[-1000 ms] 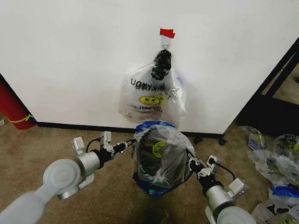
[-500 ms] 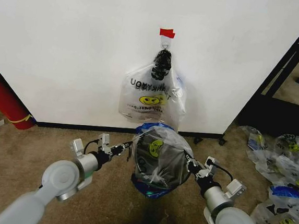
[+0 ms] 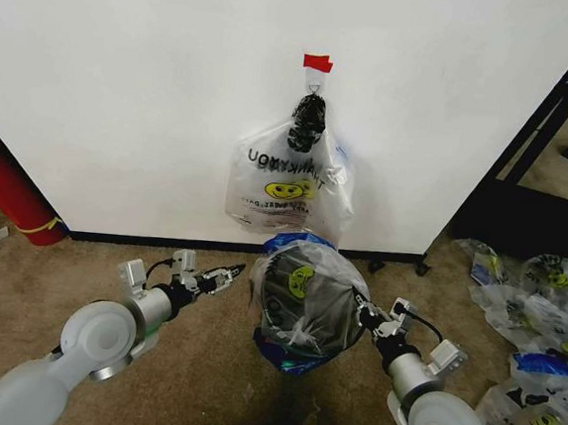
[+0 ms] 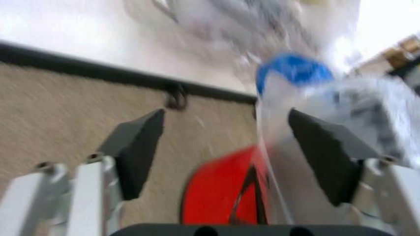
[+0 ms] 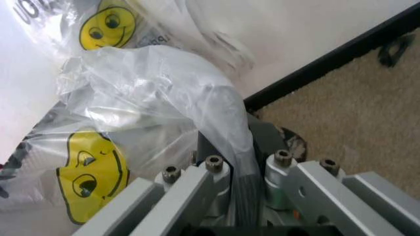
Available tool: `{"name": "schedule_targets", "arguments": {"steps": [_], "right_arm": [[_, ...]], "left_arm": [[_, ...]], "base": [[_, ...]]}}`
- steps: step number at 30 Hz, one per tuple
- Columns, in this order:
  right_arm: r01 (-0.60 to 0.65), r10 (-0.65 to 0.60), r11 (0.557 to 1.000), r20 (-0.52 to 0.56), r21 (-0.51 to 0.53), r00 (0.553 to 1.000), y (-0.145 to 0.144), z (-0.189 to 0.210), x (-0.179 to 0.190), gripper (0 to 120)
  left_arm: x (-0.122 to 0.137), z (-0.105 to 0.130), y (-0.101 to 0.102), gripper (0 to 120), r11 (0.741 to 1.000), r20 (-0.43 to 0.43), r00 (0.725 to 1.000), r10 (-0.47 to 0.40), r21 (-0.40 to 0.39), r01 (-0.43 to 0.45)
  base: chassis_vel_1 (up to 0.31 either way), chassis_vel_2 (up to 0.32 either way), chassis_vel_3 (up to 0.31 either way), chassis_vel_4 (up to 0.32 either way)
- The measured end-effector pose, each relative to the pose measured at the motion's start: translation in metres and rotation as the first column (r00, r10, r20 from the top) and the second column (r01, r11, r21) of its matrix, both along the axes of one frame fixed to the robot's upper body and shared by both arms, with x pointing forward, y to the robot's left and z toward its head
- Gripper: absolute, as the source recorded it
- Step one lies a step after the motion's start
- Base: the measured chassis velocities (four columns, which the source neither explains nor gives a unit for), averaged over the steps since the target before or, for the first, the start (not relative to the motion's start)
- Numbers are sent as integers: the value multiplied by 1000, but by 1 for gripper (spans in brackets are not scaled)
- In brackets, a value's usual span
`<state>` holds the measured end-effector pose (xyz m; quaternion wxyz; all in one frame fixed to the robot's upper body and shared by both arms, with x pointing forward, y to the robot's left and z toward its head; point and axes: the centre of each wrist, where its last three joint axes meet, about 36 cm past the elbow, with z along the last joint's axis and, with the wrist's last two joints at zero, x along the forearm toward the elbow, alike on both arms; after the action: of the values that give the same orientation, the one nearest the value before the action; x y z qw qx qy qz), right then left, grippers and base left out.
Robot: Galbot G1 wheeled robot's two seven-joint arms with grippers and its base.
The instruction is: Pick up the garbage bag from the wall and place it over the trash bin.
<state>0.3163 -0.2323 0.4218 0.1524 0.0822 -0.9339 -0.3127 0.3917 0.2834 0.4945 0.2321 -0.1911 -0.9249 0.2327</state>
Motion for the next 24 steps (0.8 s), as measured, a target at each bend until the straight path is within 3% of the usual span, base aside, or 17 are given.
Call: {"name": "schedule_targets", "arguments": {"steps": [4,8,15,19,24], "right_arm": [[33,-31,998,34,-59,999,4,-2,0,1],[70,-55,985,99,-156,994,17,-7,-4,1],[96,-56,966,170,-239,984,38,-8,-10,1],[111,-54,954,204,-277,977,43,-11,-12,1],[134,-52,934,245,-331,968,49,-14,-15,1]], "left_arm": [[-8,18,-7,88,998,64,998,14,63,-18],[-36,32,-40,72,992,96,993,-61,119,50],[-66,67,-75,45,981,96,980,-174,100,164],[-68,66,-88,35,971,58,974,-218,116,210],[-58,55,-110,14,955,2,965,-262,145,259]], "base": [[0,0,0,0],[0,0,0,0],[0,0,0,0],[0,0,0,0],[0,0,0,0]]}}
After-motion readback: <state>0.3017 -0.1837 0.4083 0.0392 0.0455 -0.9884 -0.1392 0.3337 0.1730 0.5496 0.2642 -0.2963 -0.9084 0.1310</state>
